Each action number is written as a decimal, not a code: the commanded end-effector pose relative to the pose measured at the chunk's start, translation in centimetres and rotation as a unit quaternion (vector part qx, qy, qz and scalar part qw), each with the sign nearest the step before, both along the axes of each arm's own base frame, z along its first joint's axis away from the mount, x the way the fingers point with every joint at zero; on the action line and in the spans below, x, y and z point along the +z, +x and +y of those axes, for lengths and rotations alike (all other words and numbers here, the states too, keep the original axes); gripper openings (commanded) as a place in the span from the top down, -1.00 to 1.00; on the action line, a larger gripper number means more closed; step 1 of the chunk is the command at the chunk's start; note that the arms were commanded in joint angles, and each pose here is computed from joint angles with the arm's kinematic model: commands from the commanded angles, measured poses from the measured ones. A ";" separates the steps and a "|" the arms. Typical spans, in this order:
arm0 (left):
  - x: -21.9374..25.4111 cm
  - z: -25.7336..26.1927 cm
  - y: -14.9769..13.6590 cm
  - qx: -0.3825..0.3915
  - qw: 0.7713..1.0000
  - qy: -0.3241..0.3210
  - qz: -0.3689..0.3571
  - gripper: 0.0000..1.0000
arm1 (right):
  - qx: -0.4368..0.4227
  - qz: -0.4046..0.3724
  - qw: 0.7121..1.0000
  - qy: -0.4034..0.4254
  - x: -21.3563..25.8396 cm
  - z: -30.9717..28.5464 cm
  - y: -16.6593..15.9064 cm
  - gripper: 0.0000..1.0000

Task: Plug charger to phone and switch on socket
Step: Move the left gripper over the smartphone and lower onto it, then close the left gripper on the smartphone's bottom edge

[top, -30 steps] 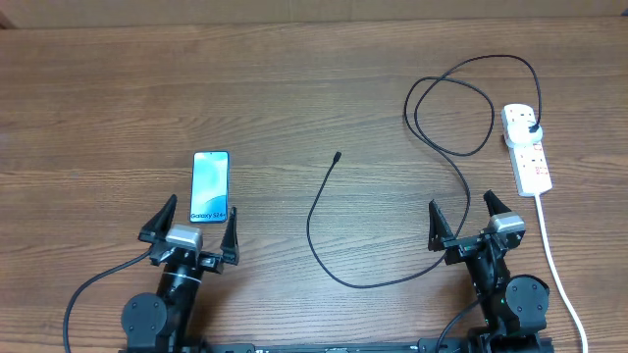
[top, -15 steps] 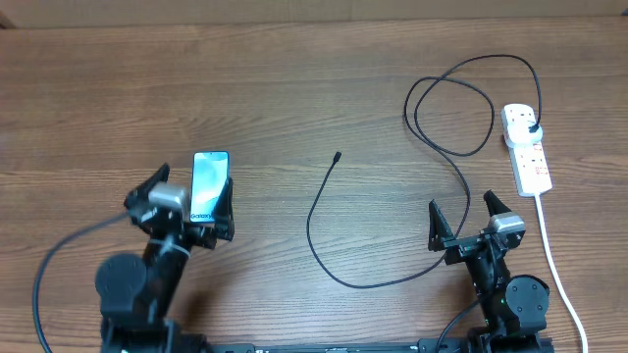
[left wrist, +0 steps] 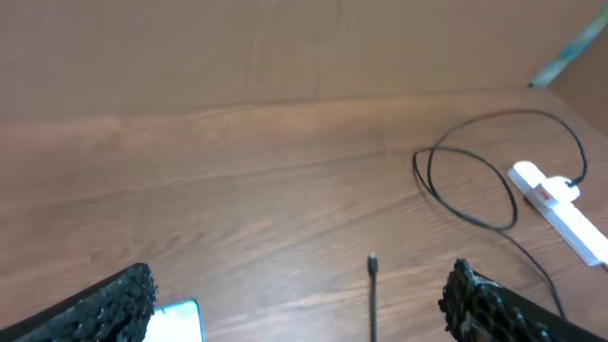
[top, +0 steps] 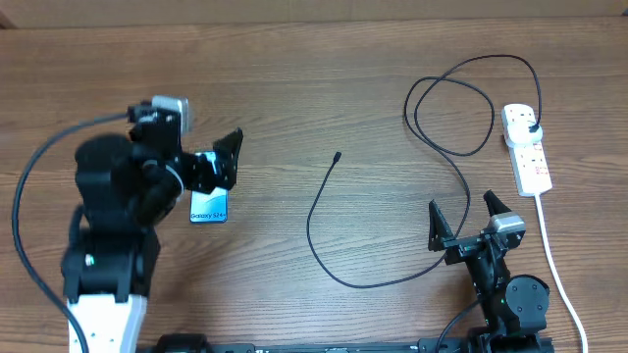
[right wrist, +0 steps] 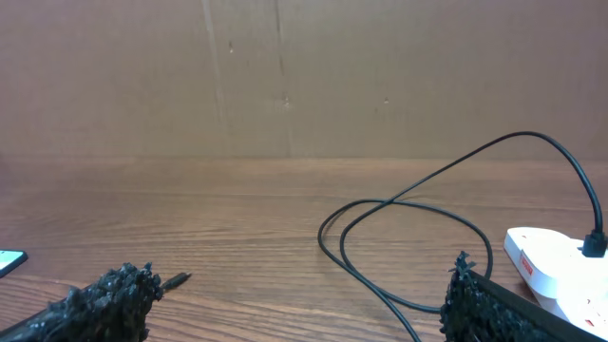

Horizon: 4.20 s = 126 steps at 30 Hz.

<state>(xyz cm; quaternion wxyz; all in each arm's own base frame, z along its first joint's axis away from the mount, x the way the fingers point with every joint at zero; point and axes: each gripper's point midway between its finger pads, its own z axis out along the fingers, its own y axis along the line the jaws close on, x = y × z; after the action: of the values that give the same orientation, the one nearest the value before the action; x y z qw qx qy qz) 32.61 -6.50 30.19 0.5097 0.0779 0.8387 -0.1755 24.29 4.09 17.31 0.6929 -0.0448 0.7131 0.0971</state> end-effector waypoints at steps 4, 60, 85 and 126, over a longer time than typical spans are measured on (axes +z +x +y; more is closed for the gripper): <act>-4.3 -0.8 -0.4 -0.020 0.992 -0.022 0.120 -0.99 | -0.004 -0.001 1.000 -0.001 -0.2 -0.1 0.0 -1.00; -27.3 5.5 3.6 0.030 0.844 0.168 0.509 -0.99 | -0.004 -0.001 1.000 -0.001 -0.2 -0.1 0.0 -1.00; -30.0 6.3 2.9 0.054 0.839 0.144 0.521 -1.00 | -0.004 -0.001 1.000 -0.001 -0.2 -0.1 0.0 -1.00; -32.7 2.2 -2.0 0.114 0.790 0.120 0.590 -0.81 | -0.004 -0.001 1.000 -0.001 -0.2 -0.1 0.0 -1.00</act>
<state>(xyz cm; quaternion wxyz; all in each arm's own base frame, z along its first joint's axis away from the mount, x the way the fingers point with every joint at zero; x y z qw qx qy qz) 33.34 -2.67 -0.27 -0.0232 -0.0300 0.9993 0.0013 24.29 4.09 17.30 0.6926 -0.0449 0.7133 0.0970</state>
